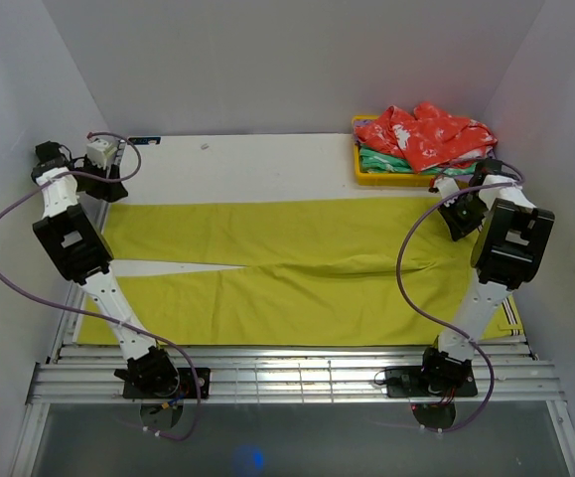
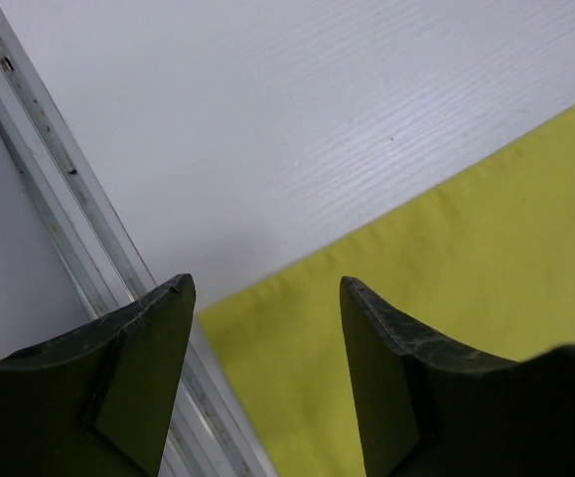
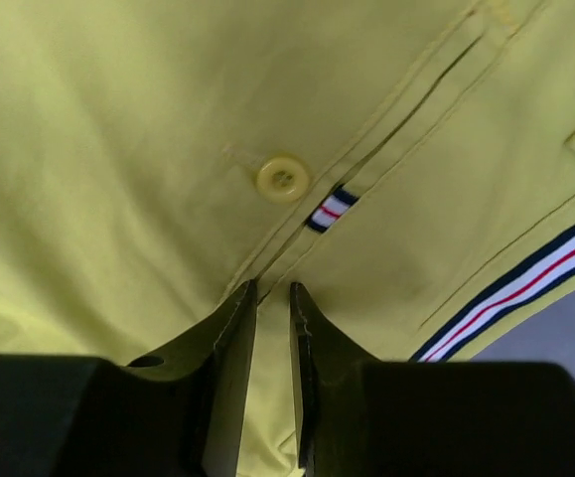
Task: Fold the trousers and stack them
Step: Fold the trousers
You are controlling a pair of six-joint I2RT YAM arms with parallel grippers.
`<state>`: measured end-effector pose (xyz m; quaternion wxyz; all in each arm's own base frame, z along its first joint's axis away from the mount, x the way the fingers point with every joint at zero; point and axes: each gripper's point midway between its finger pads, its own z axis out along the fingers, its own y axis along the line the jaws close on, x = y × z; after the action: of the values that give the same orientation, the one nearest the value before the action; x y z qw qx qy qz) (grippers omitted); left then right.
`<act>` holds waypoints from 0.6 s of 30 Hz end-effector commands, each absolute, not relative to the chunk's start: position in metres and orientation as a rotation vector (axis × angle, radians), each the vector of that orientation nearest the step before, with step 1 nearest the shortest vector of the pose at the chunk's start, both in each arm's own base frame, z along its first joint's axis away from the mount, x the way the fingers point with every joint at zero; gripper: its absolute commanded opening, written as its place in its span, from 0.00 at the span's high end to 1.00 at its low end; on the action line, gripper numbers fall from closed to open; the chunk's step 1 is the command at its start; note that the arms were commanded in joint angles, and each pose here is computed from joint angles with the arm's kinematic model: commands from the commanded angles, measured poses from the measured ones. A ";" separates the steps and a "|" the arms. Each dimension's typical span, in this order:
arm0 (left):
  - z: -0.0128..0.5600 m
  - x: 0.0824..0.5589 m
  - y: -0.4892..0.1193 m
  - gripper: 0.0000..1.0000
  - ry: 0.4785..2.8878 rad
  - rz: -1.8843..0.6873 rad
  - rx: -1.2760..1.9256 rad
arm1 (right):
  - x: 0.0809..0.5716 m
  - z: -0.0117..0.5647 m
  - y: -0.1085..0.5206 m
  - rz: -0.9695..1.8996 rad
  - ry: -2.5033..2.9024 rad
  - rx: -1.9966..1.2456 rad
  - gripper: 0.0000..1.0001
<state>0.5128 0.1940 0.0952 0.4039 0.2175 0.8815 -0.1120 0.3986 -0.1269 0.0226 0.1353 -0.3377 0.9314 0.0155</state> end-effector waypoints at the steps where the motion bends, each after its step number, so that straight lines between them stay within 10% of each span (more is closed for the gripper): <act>1: 0.121 0.532 0.187 0.29 2.069 -0.250 0.749 | 0.380 0.027 -0.129 -0.002 2.665 -1.128 0.75; 18: 0.011 0.529 0.191 0.31 2.152 -0.204 1.071 | 0.356 0.047 -0.114 -0.019 2.451 -1.414 0.58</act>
<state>0.5415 0.1923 0.0329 0.3879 0.3967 0.8290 -0.0696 0.3520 -0.1179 0.0298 0.1310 -0.4432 0.8868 -0.0022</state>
